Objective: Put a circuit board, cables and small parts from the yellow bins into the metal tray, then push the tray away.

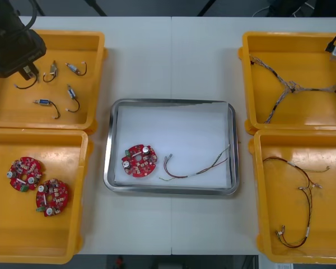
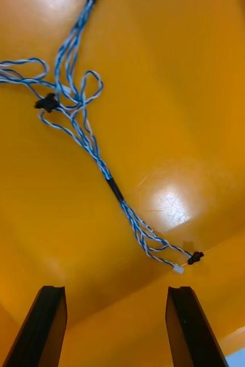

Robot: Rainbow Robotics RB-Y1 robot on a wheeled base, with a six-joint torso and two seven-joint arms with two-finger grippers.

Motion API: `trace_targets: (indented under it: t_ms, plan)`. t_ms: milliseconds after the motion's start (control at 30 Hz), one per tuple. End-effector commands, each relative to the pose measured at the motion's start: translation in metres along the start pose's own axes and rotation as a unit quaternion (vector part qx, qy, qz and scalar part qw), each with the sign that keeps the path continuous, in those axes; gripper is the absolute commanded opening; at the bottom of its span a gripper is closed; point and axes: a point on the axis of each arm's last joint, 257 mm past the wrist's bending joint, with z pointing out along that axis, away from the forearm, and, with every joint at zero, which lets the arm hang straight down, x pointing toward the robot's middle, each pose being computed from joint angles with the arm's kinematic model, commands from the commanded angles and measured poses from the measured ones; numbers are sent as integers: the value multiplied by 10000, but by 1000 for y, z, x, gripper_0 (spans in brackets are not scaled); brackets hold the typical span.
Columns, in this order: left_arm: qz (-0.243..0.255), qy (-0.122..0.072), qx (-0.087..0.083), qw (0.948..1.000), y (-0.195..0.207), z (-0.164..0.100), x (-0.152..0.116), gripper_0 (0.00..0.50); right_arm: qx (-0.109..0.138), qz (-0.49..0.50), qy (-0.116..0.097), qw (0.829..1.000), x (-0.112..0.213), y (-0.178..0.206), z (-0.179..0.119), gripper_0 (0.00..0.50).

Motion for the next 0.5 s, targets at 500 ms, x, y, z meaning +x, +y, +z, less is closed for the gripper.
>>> trace_targets:
  t_ms: [500]
  plan:
    - [139,-43,929,9956,-90,-27,108,0,648,422,-225,9967,-41,-32,38,500]
